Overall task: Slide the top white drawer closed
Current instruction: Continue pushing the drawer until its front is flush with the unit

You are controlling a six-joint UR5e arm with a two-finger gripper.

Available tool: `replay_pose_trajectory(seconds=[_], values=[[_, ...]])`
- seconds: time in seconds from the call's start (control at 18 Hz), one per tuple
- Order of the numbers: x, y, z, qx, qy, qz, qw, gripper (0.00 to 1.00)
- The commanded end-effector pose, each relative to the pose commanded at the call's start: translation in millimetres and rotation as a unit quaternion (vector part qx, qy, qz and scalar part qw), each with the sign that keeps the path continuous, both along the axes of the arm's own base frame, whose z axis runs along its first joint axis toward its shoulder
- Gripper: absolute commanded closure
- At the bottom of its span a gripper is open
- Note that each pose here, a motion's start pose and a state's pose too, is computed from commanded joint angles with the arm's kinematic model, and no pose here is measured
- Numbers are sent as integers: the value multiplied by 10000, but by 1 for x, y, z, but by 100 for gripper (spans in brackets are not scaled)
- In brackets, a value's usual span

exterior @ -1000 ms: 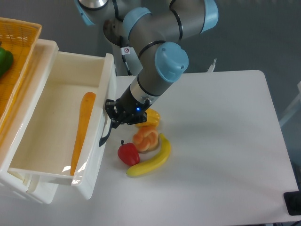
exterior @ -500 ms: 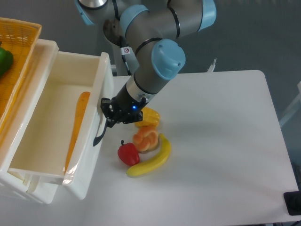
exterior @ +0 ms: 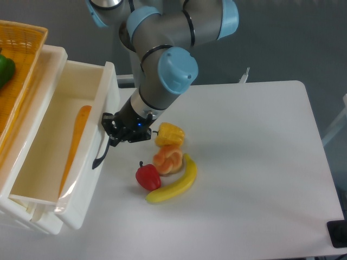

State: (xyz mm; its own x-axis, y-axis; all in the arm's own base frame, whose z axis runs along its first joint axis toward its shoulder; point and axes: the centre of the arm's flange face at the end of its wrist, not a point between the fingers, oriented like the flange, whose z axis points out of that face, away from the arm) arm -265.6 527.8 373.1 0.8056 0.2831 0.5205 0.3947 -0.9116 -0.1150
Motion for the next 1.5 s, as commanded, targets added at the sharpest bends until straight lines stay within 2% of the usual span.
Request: replay_pose_trajectory(seconds=[0.83, 1.5], values=[[43, 20, 1, -25, -76, -262, 9996, 100], [58, 30, 3, 29, -204, -198, 9996, 100]])
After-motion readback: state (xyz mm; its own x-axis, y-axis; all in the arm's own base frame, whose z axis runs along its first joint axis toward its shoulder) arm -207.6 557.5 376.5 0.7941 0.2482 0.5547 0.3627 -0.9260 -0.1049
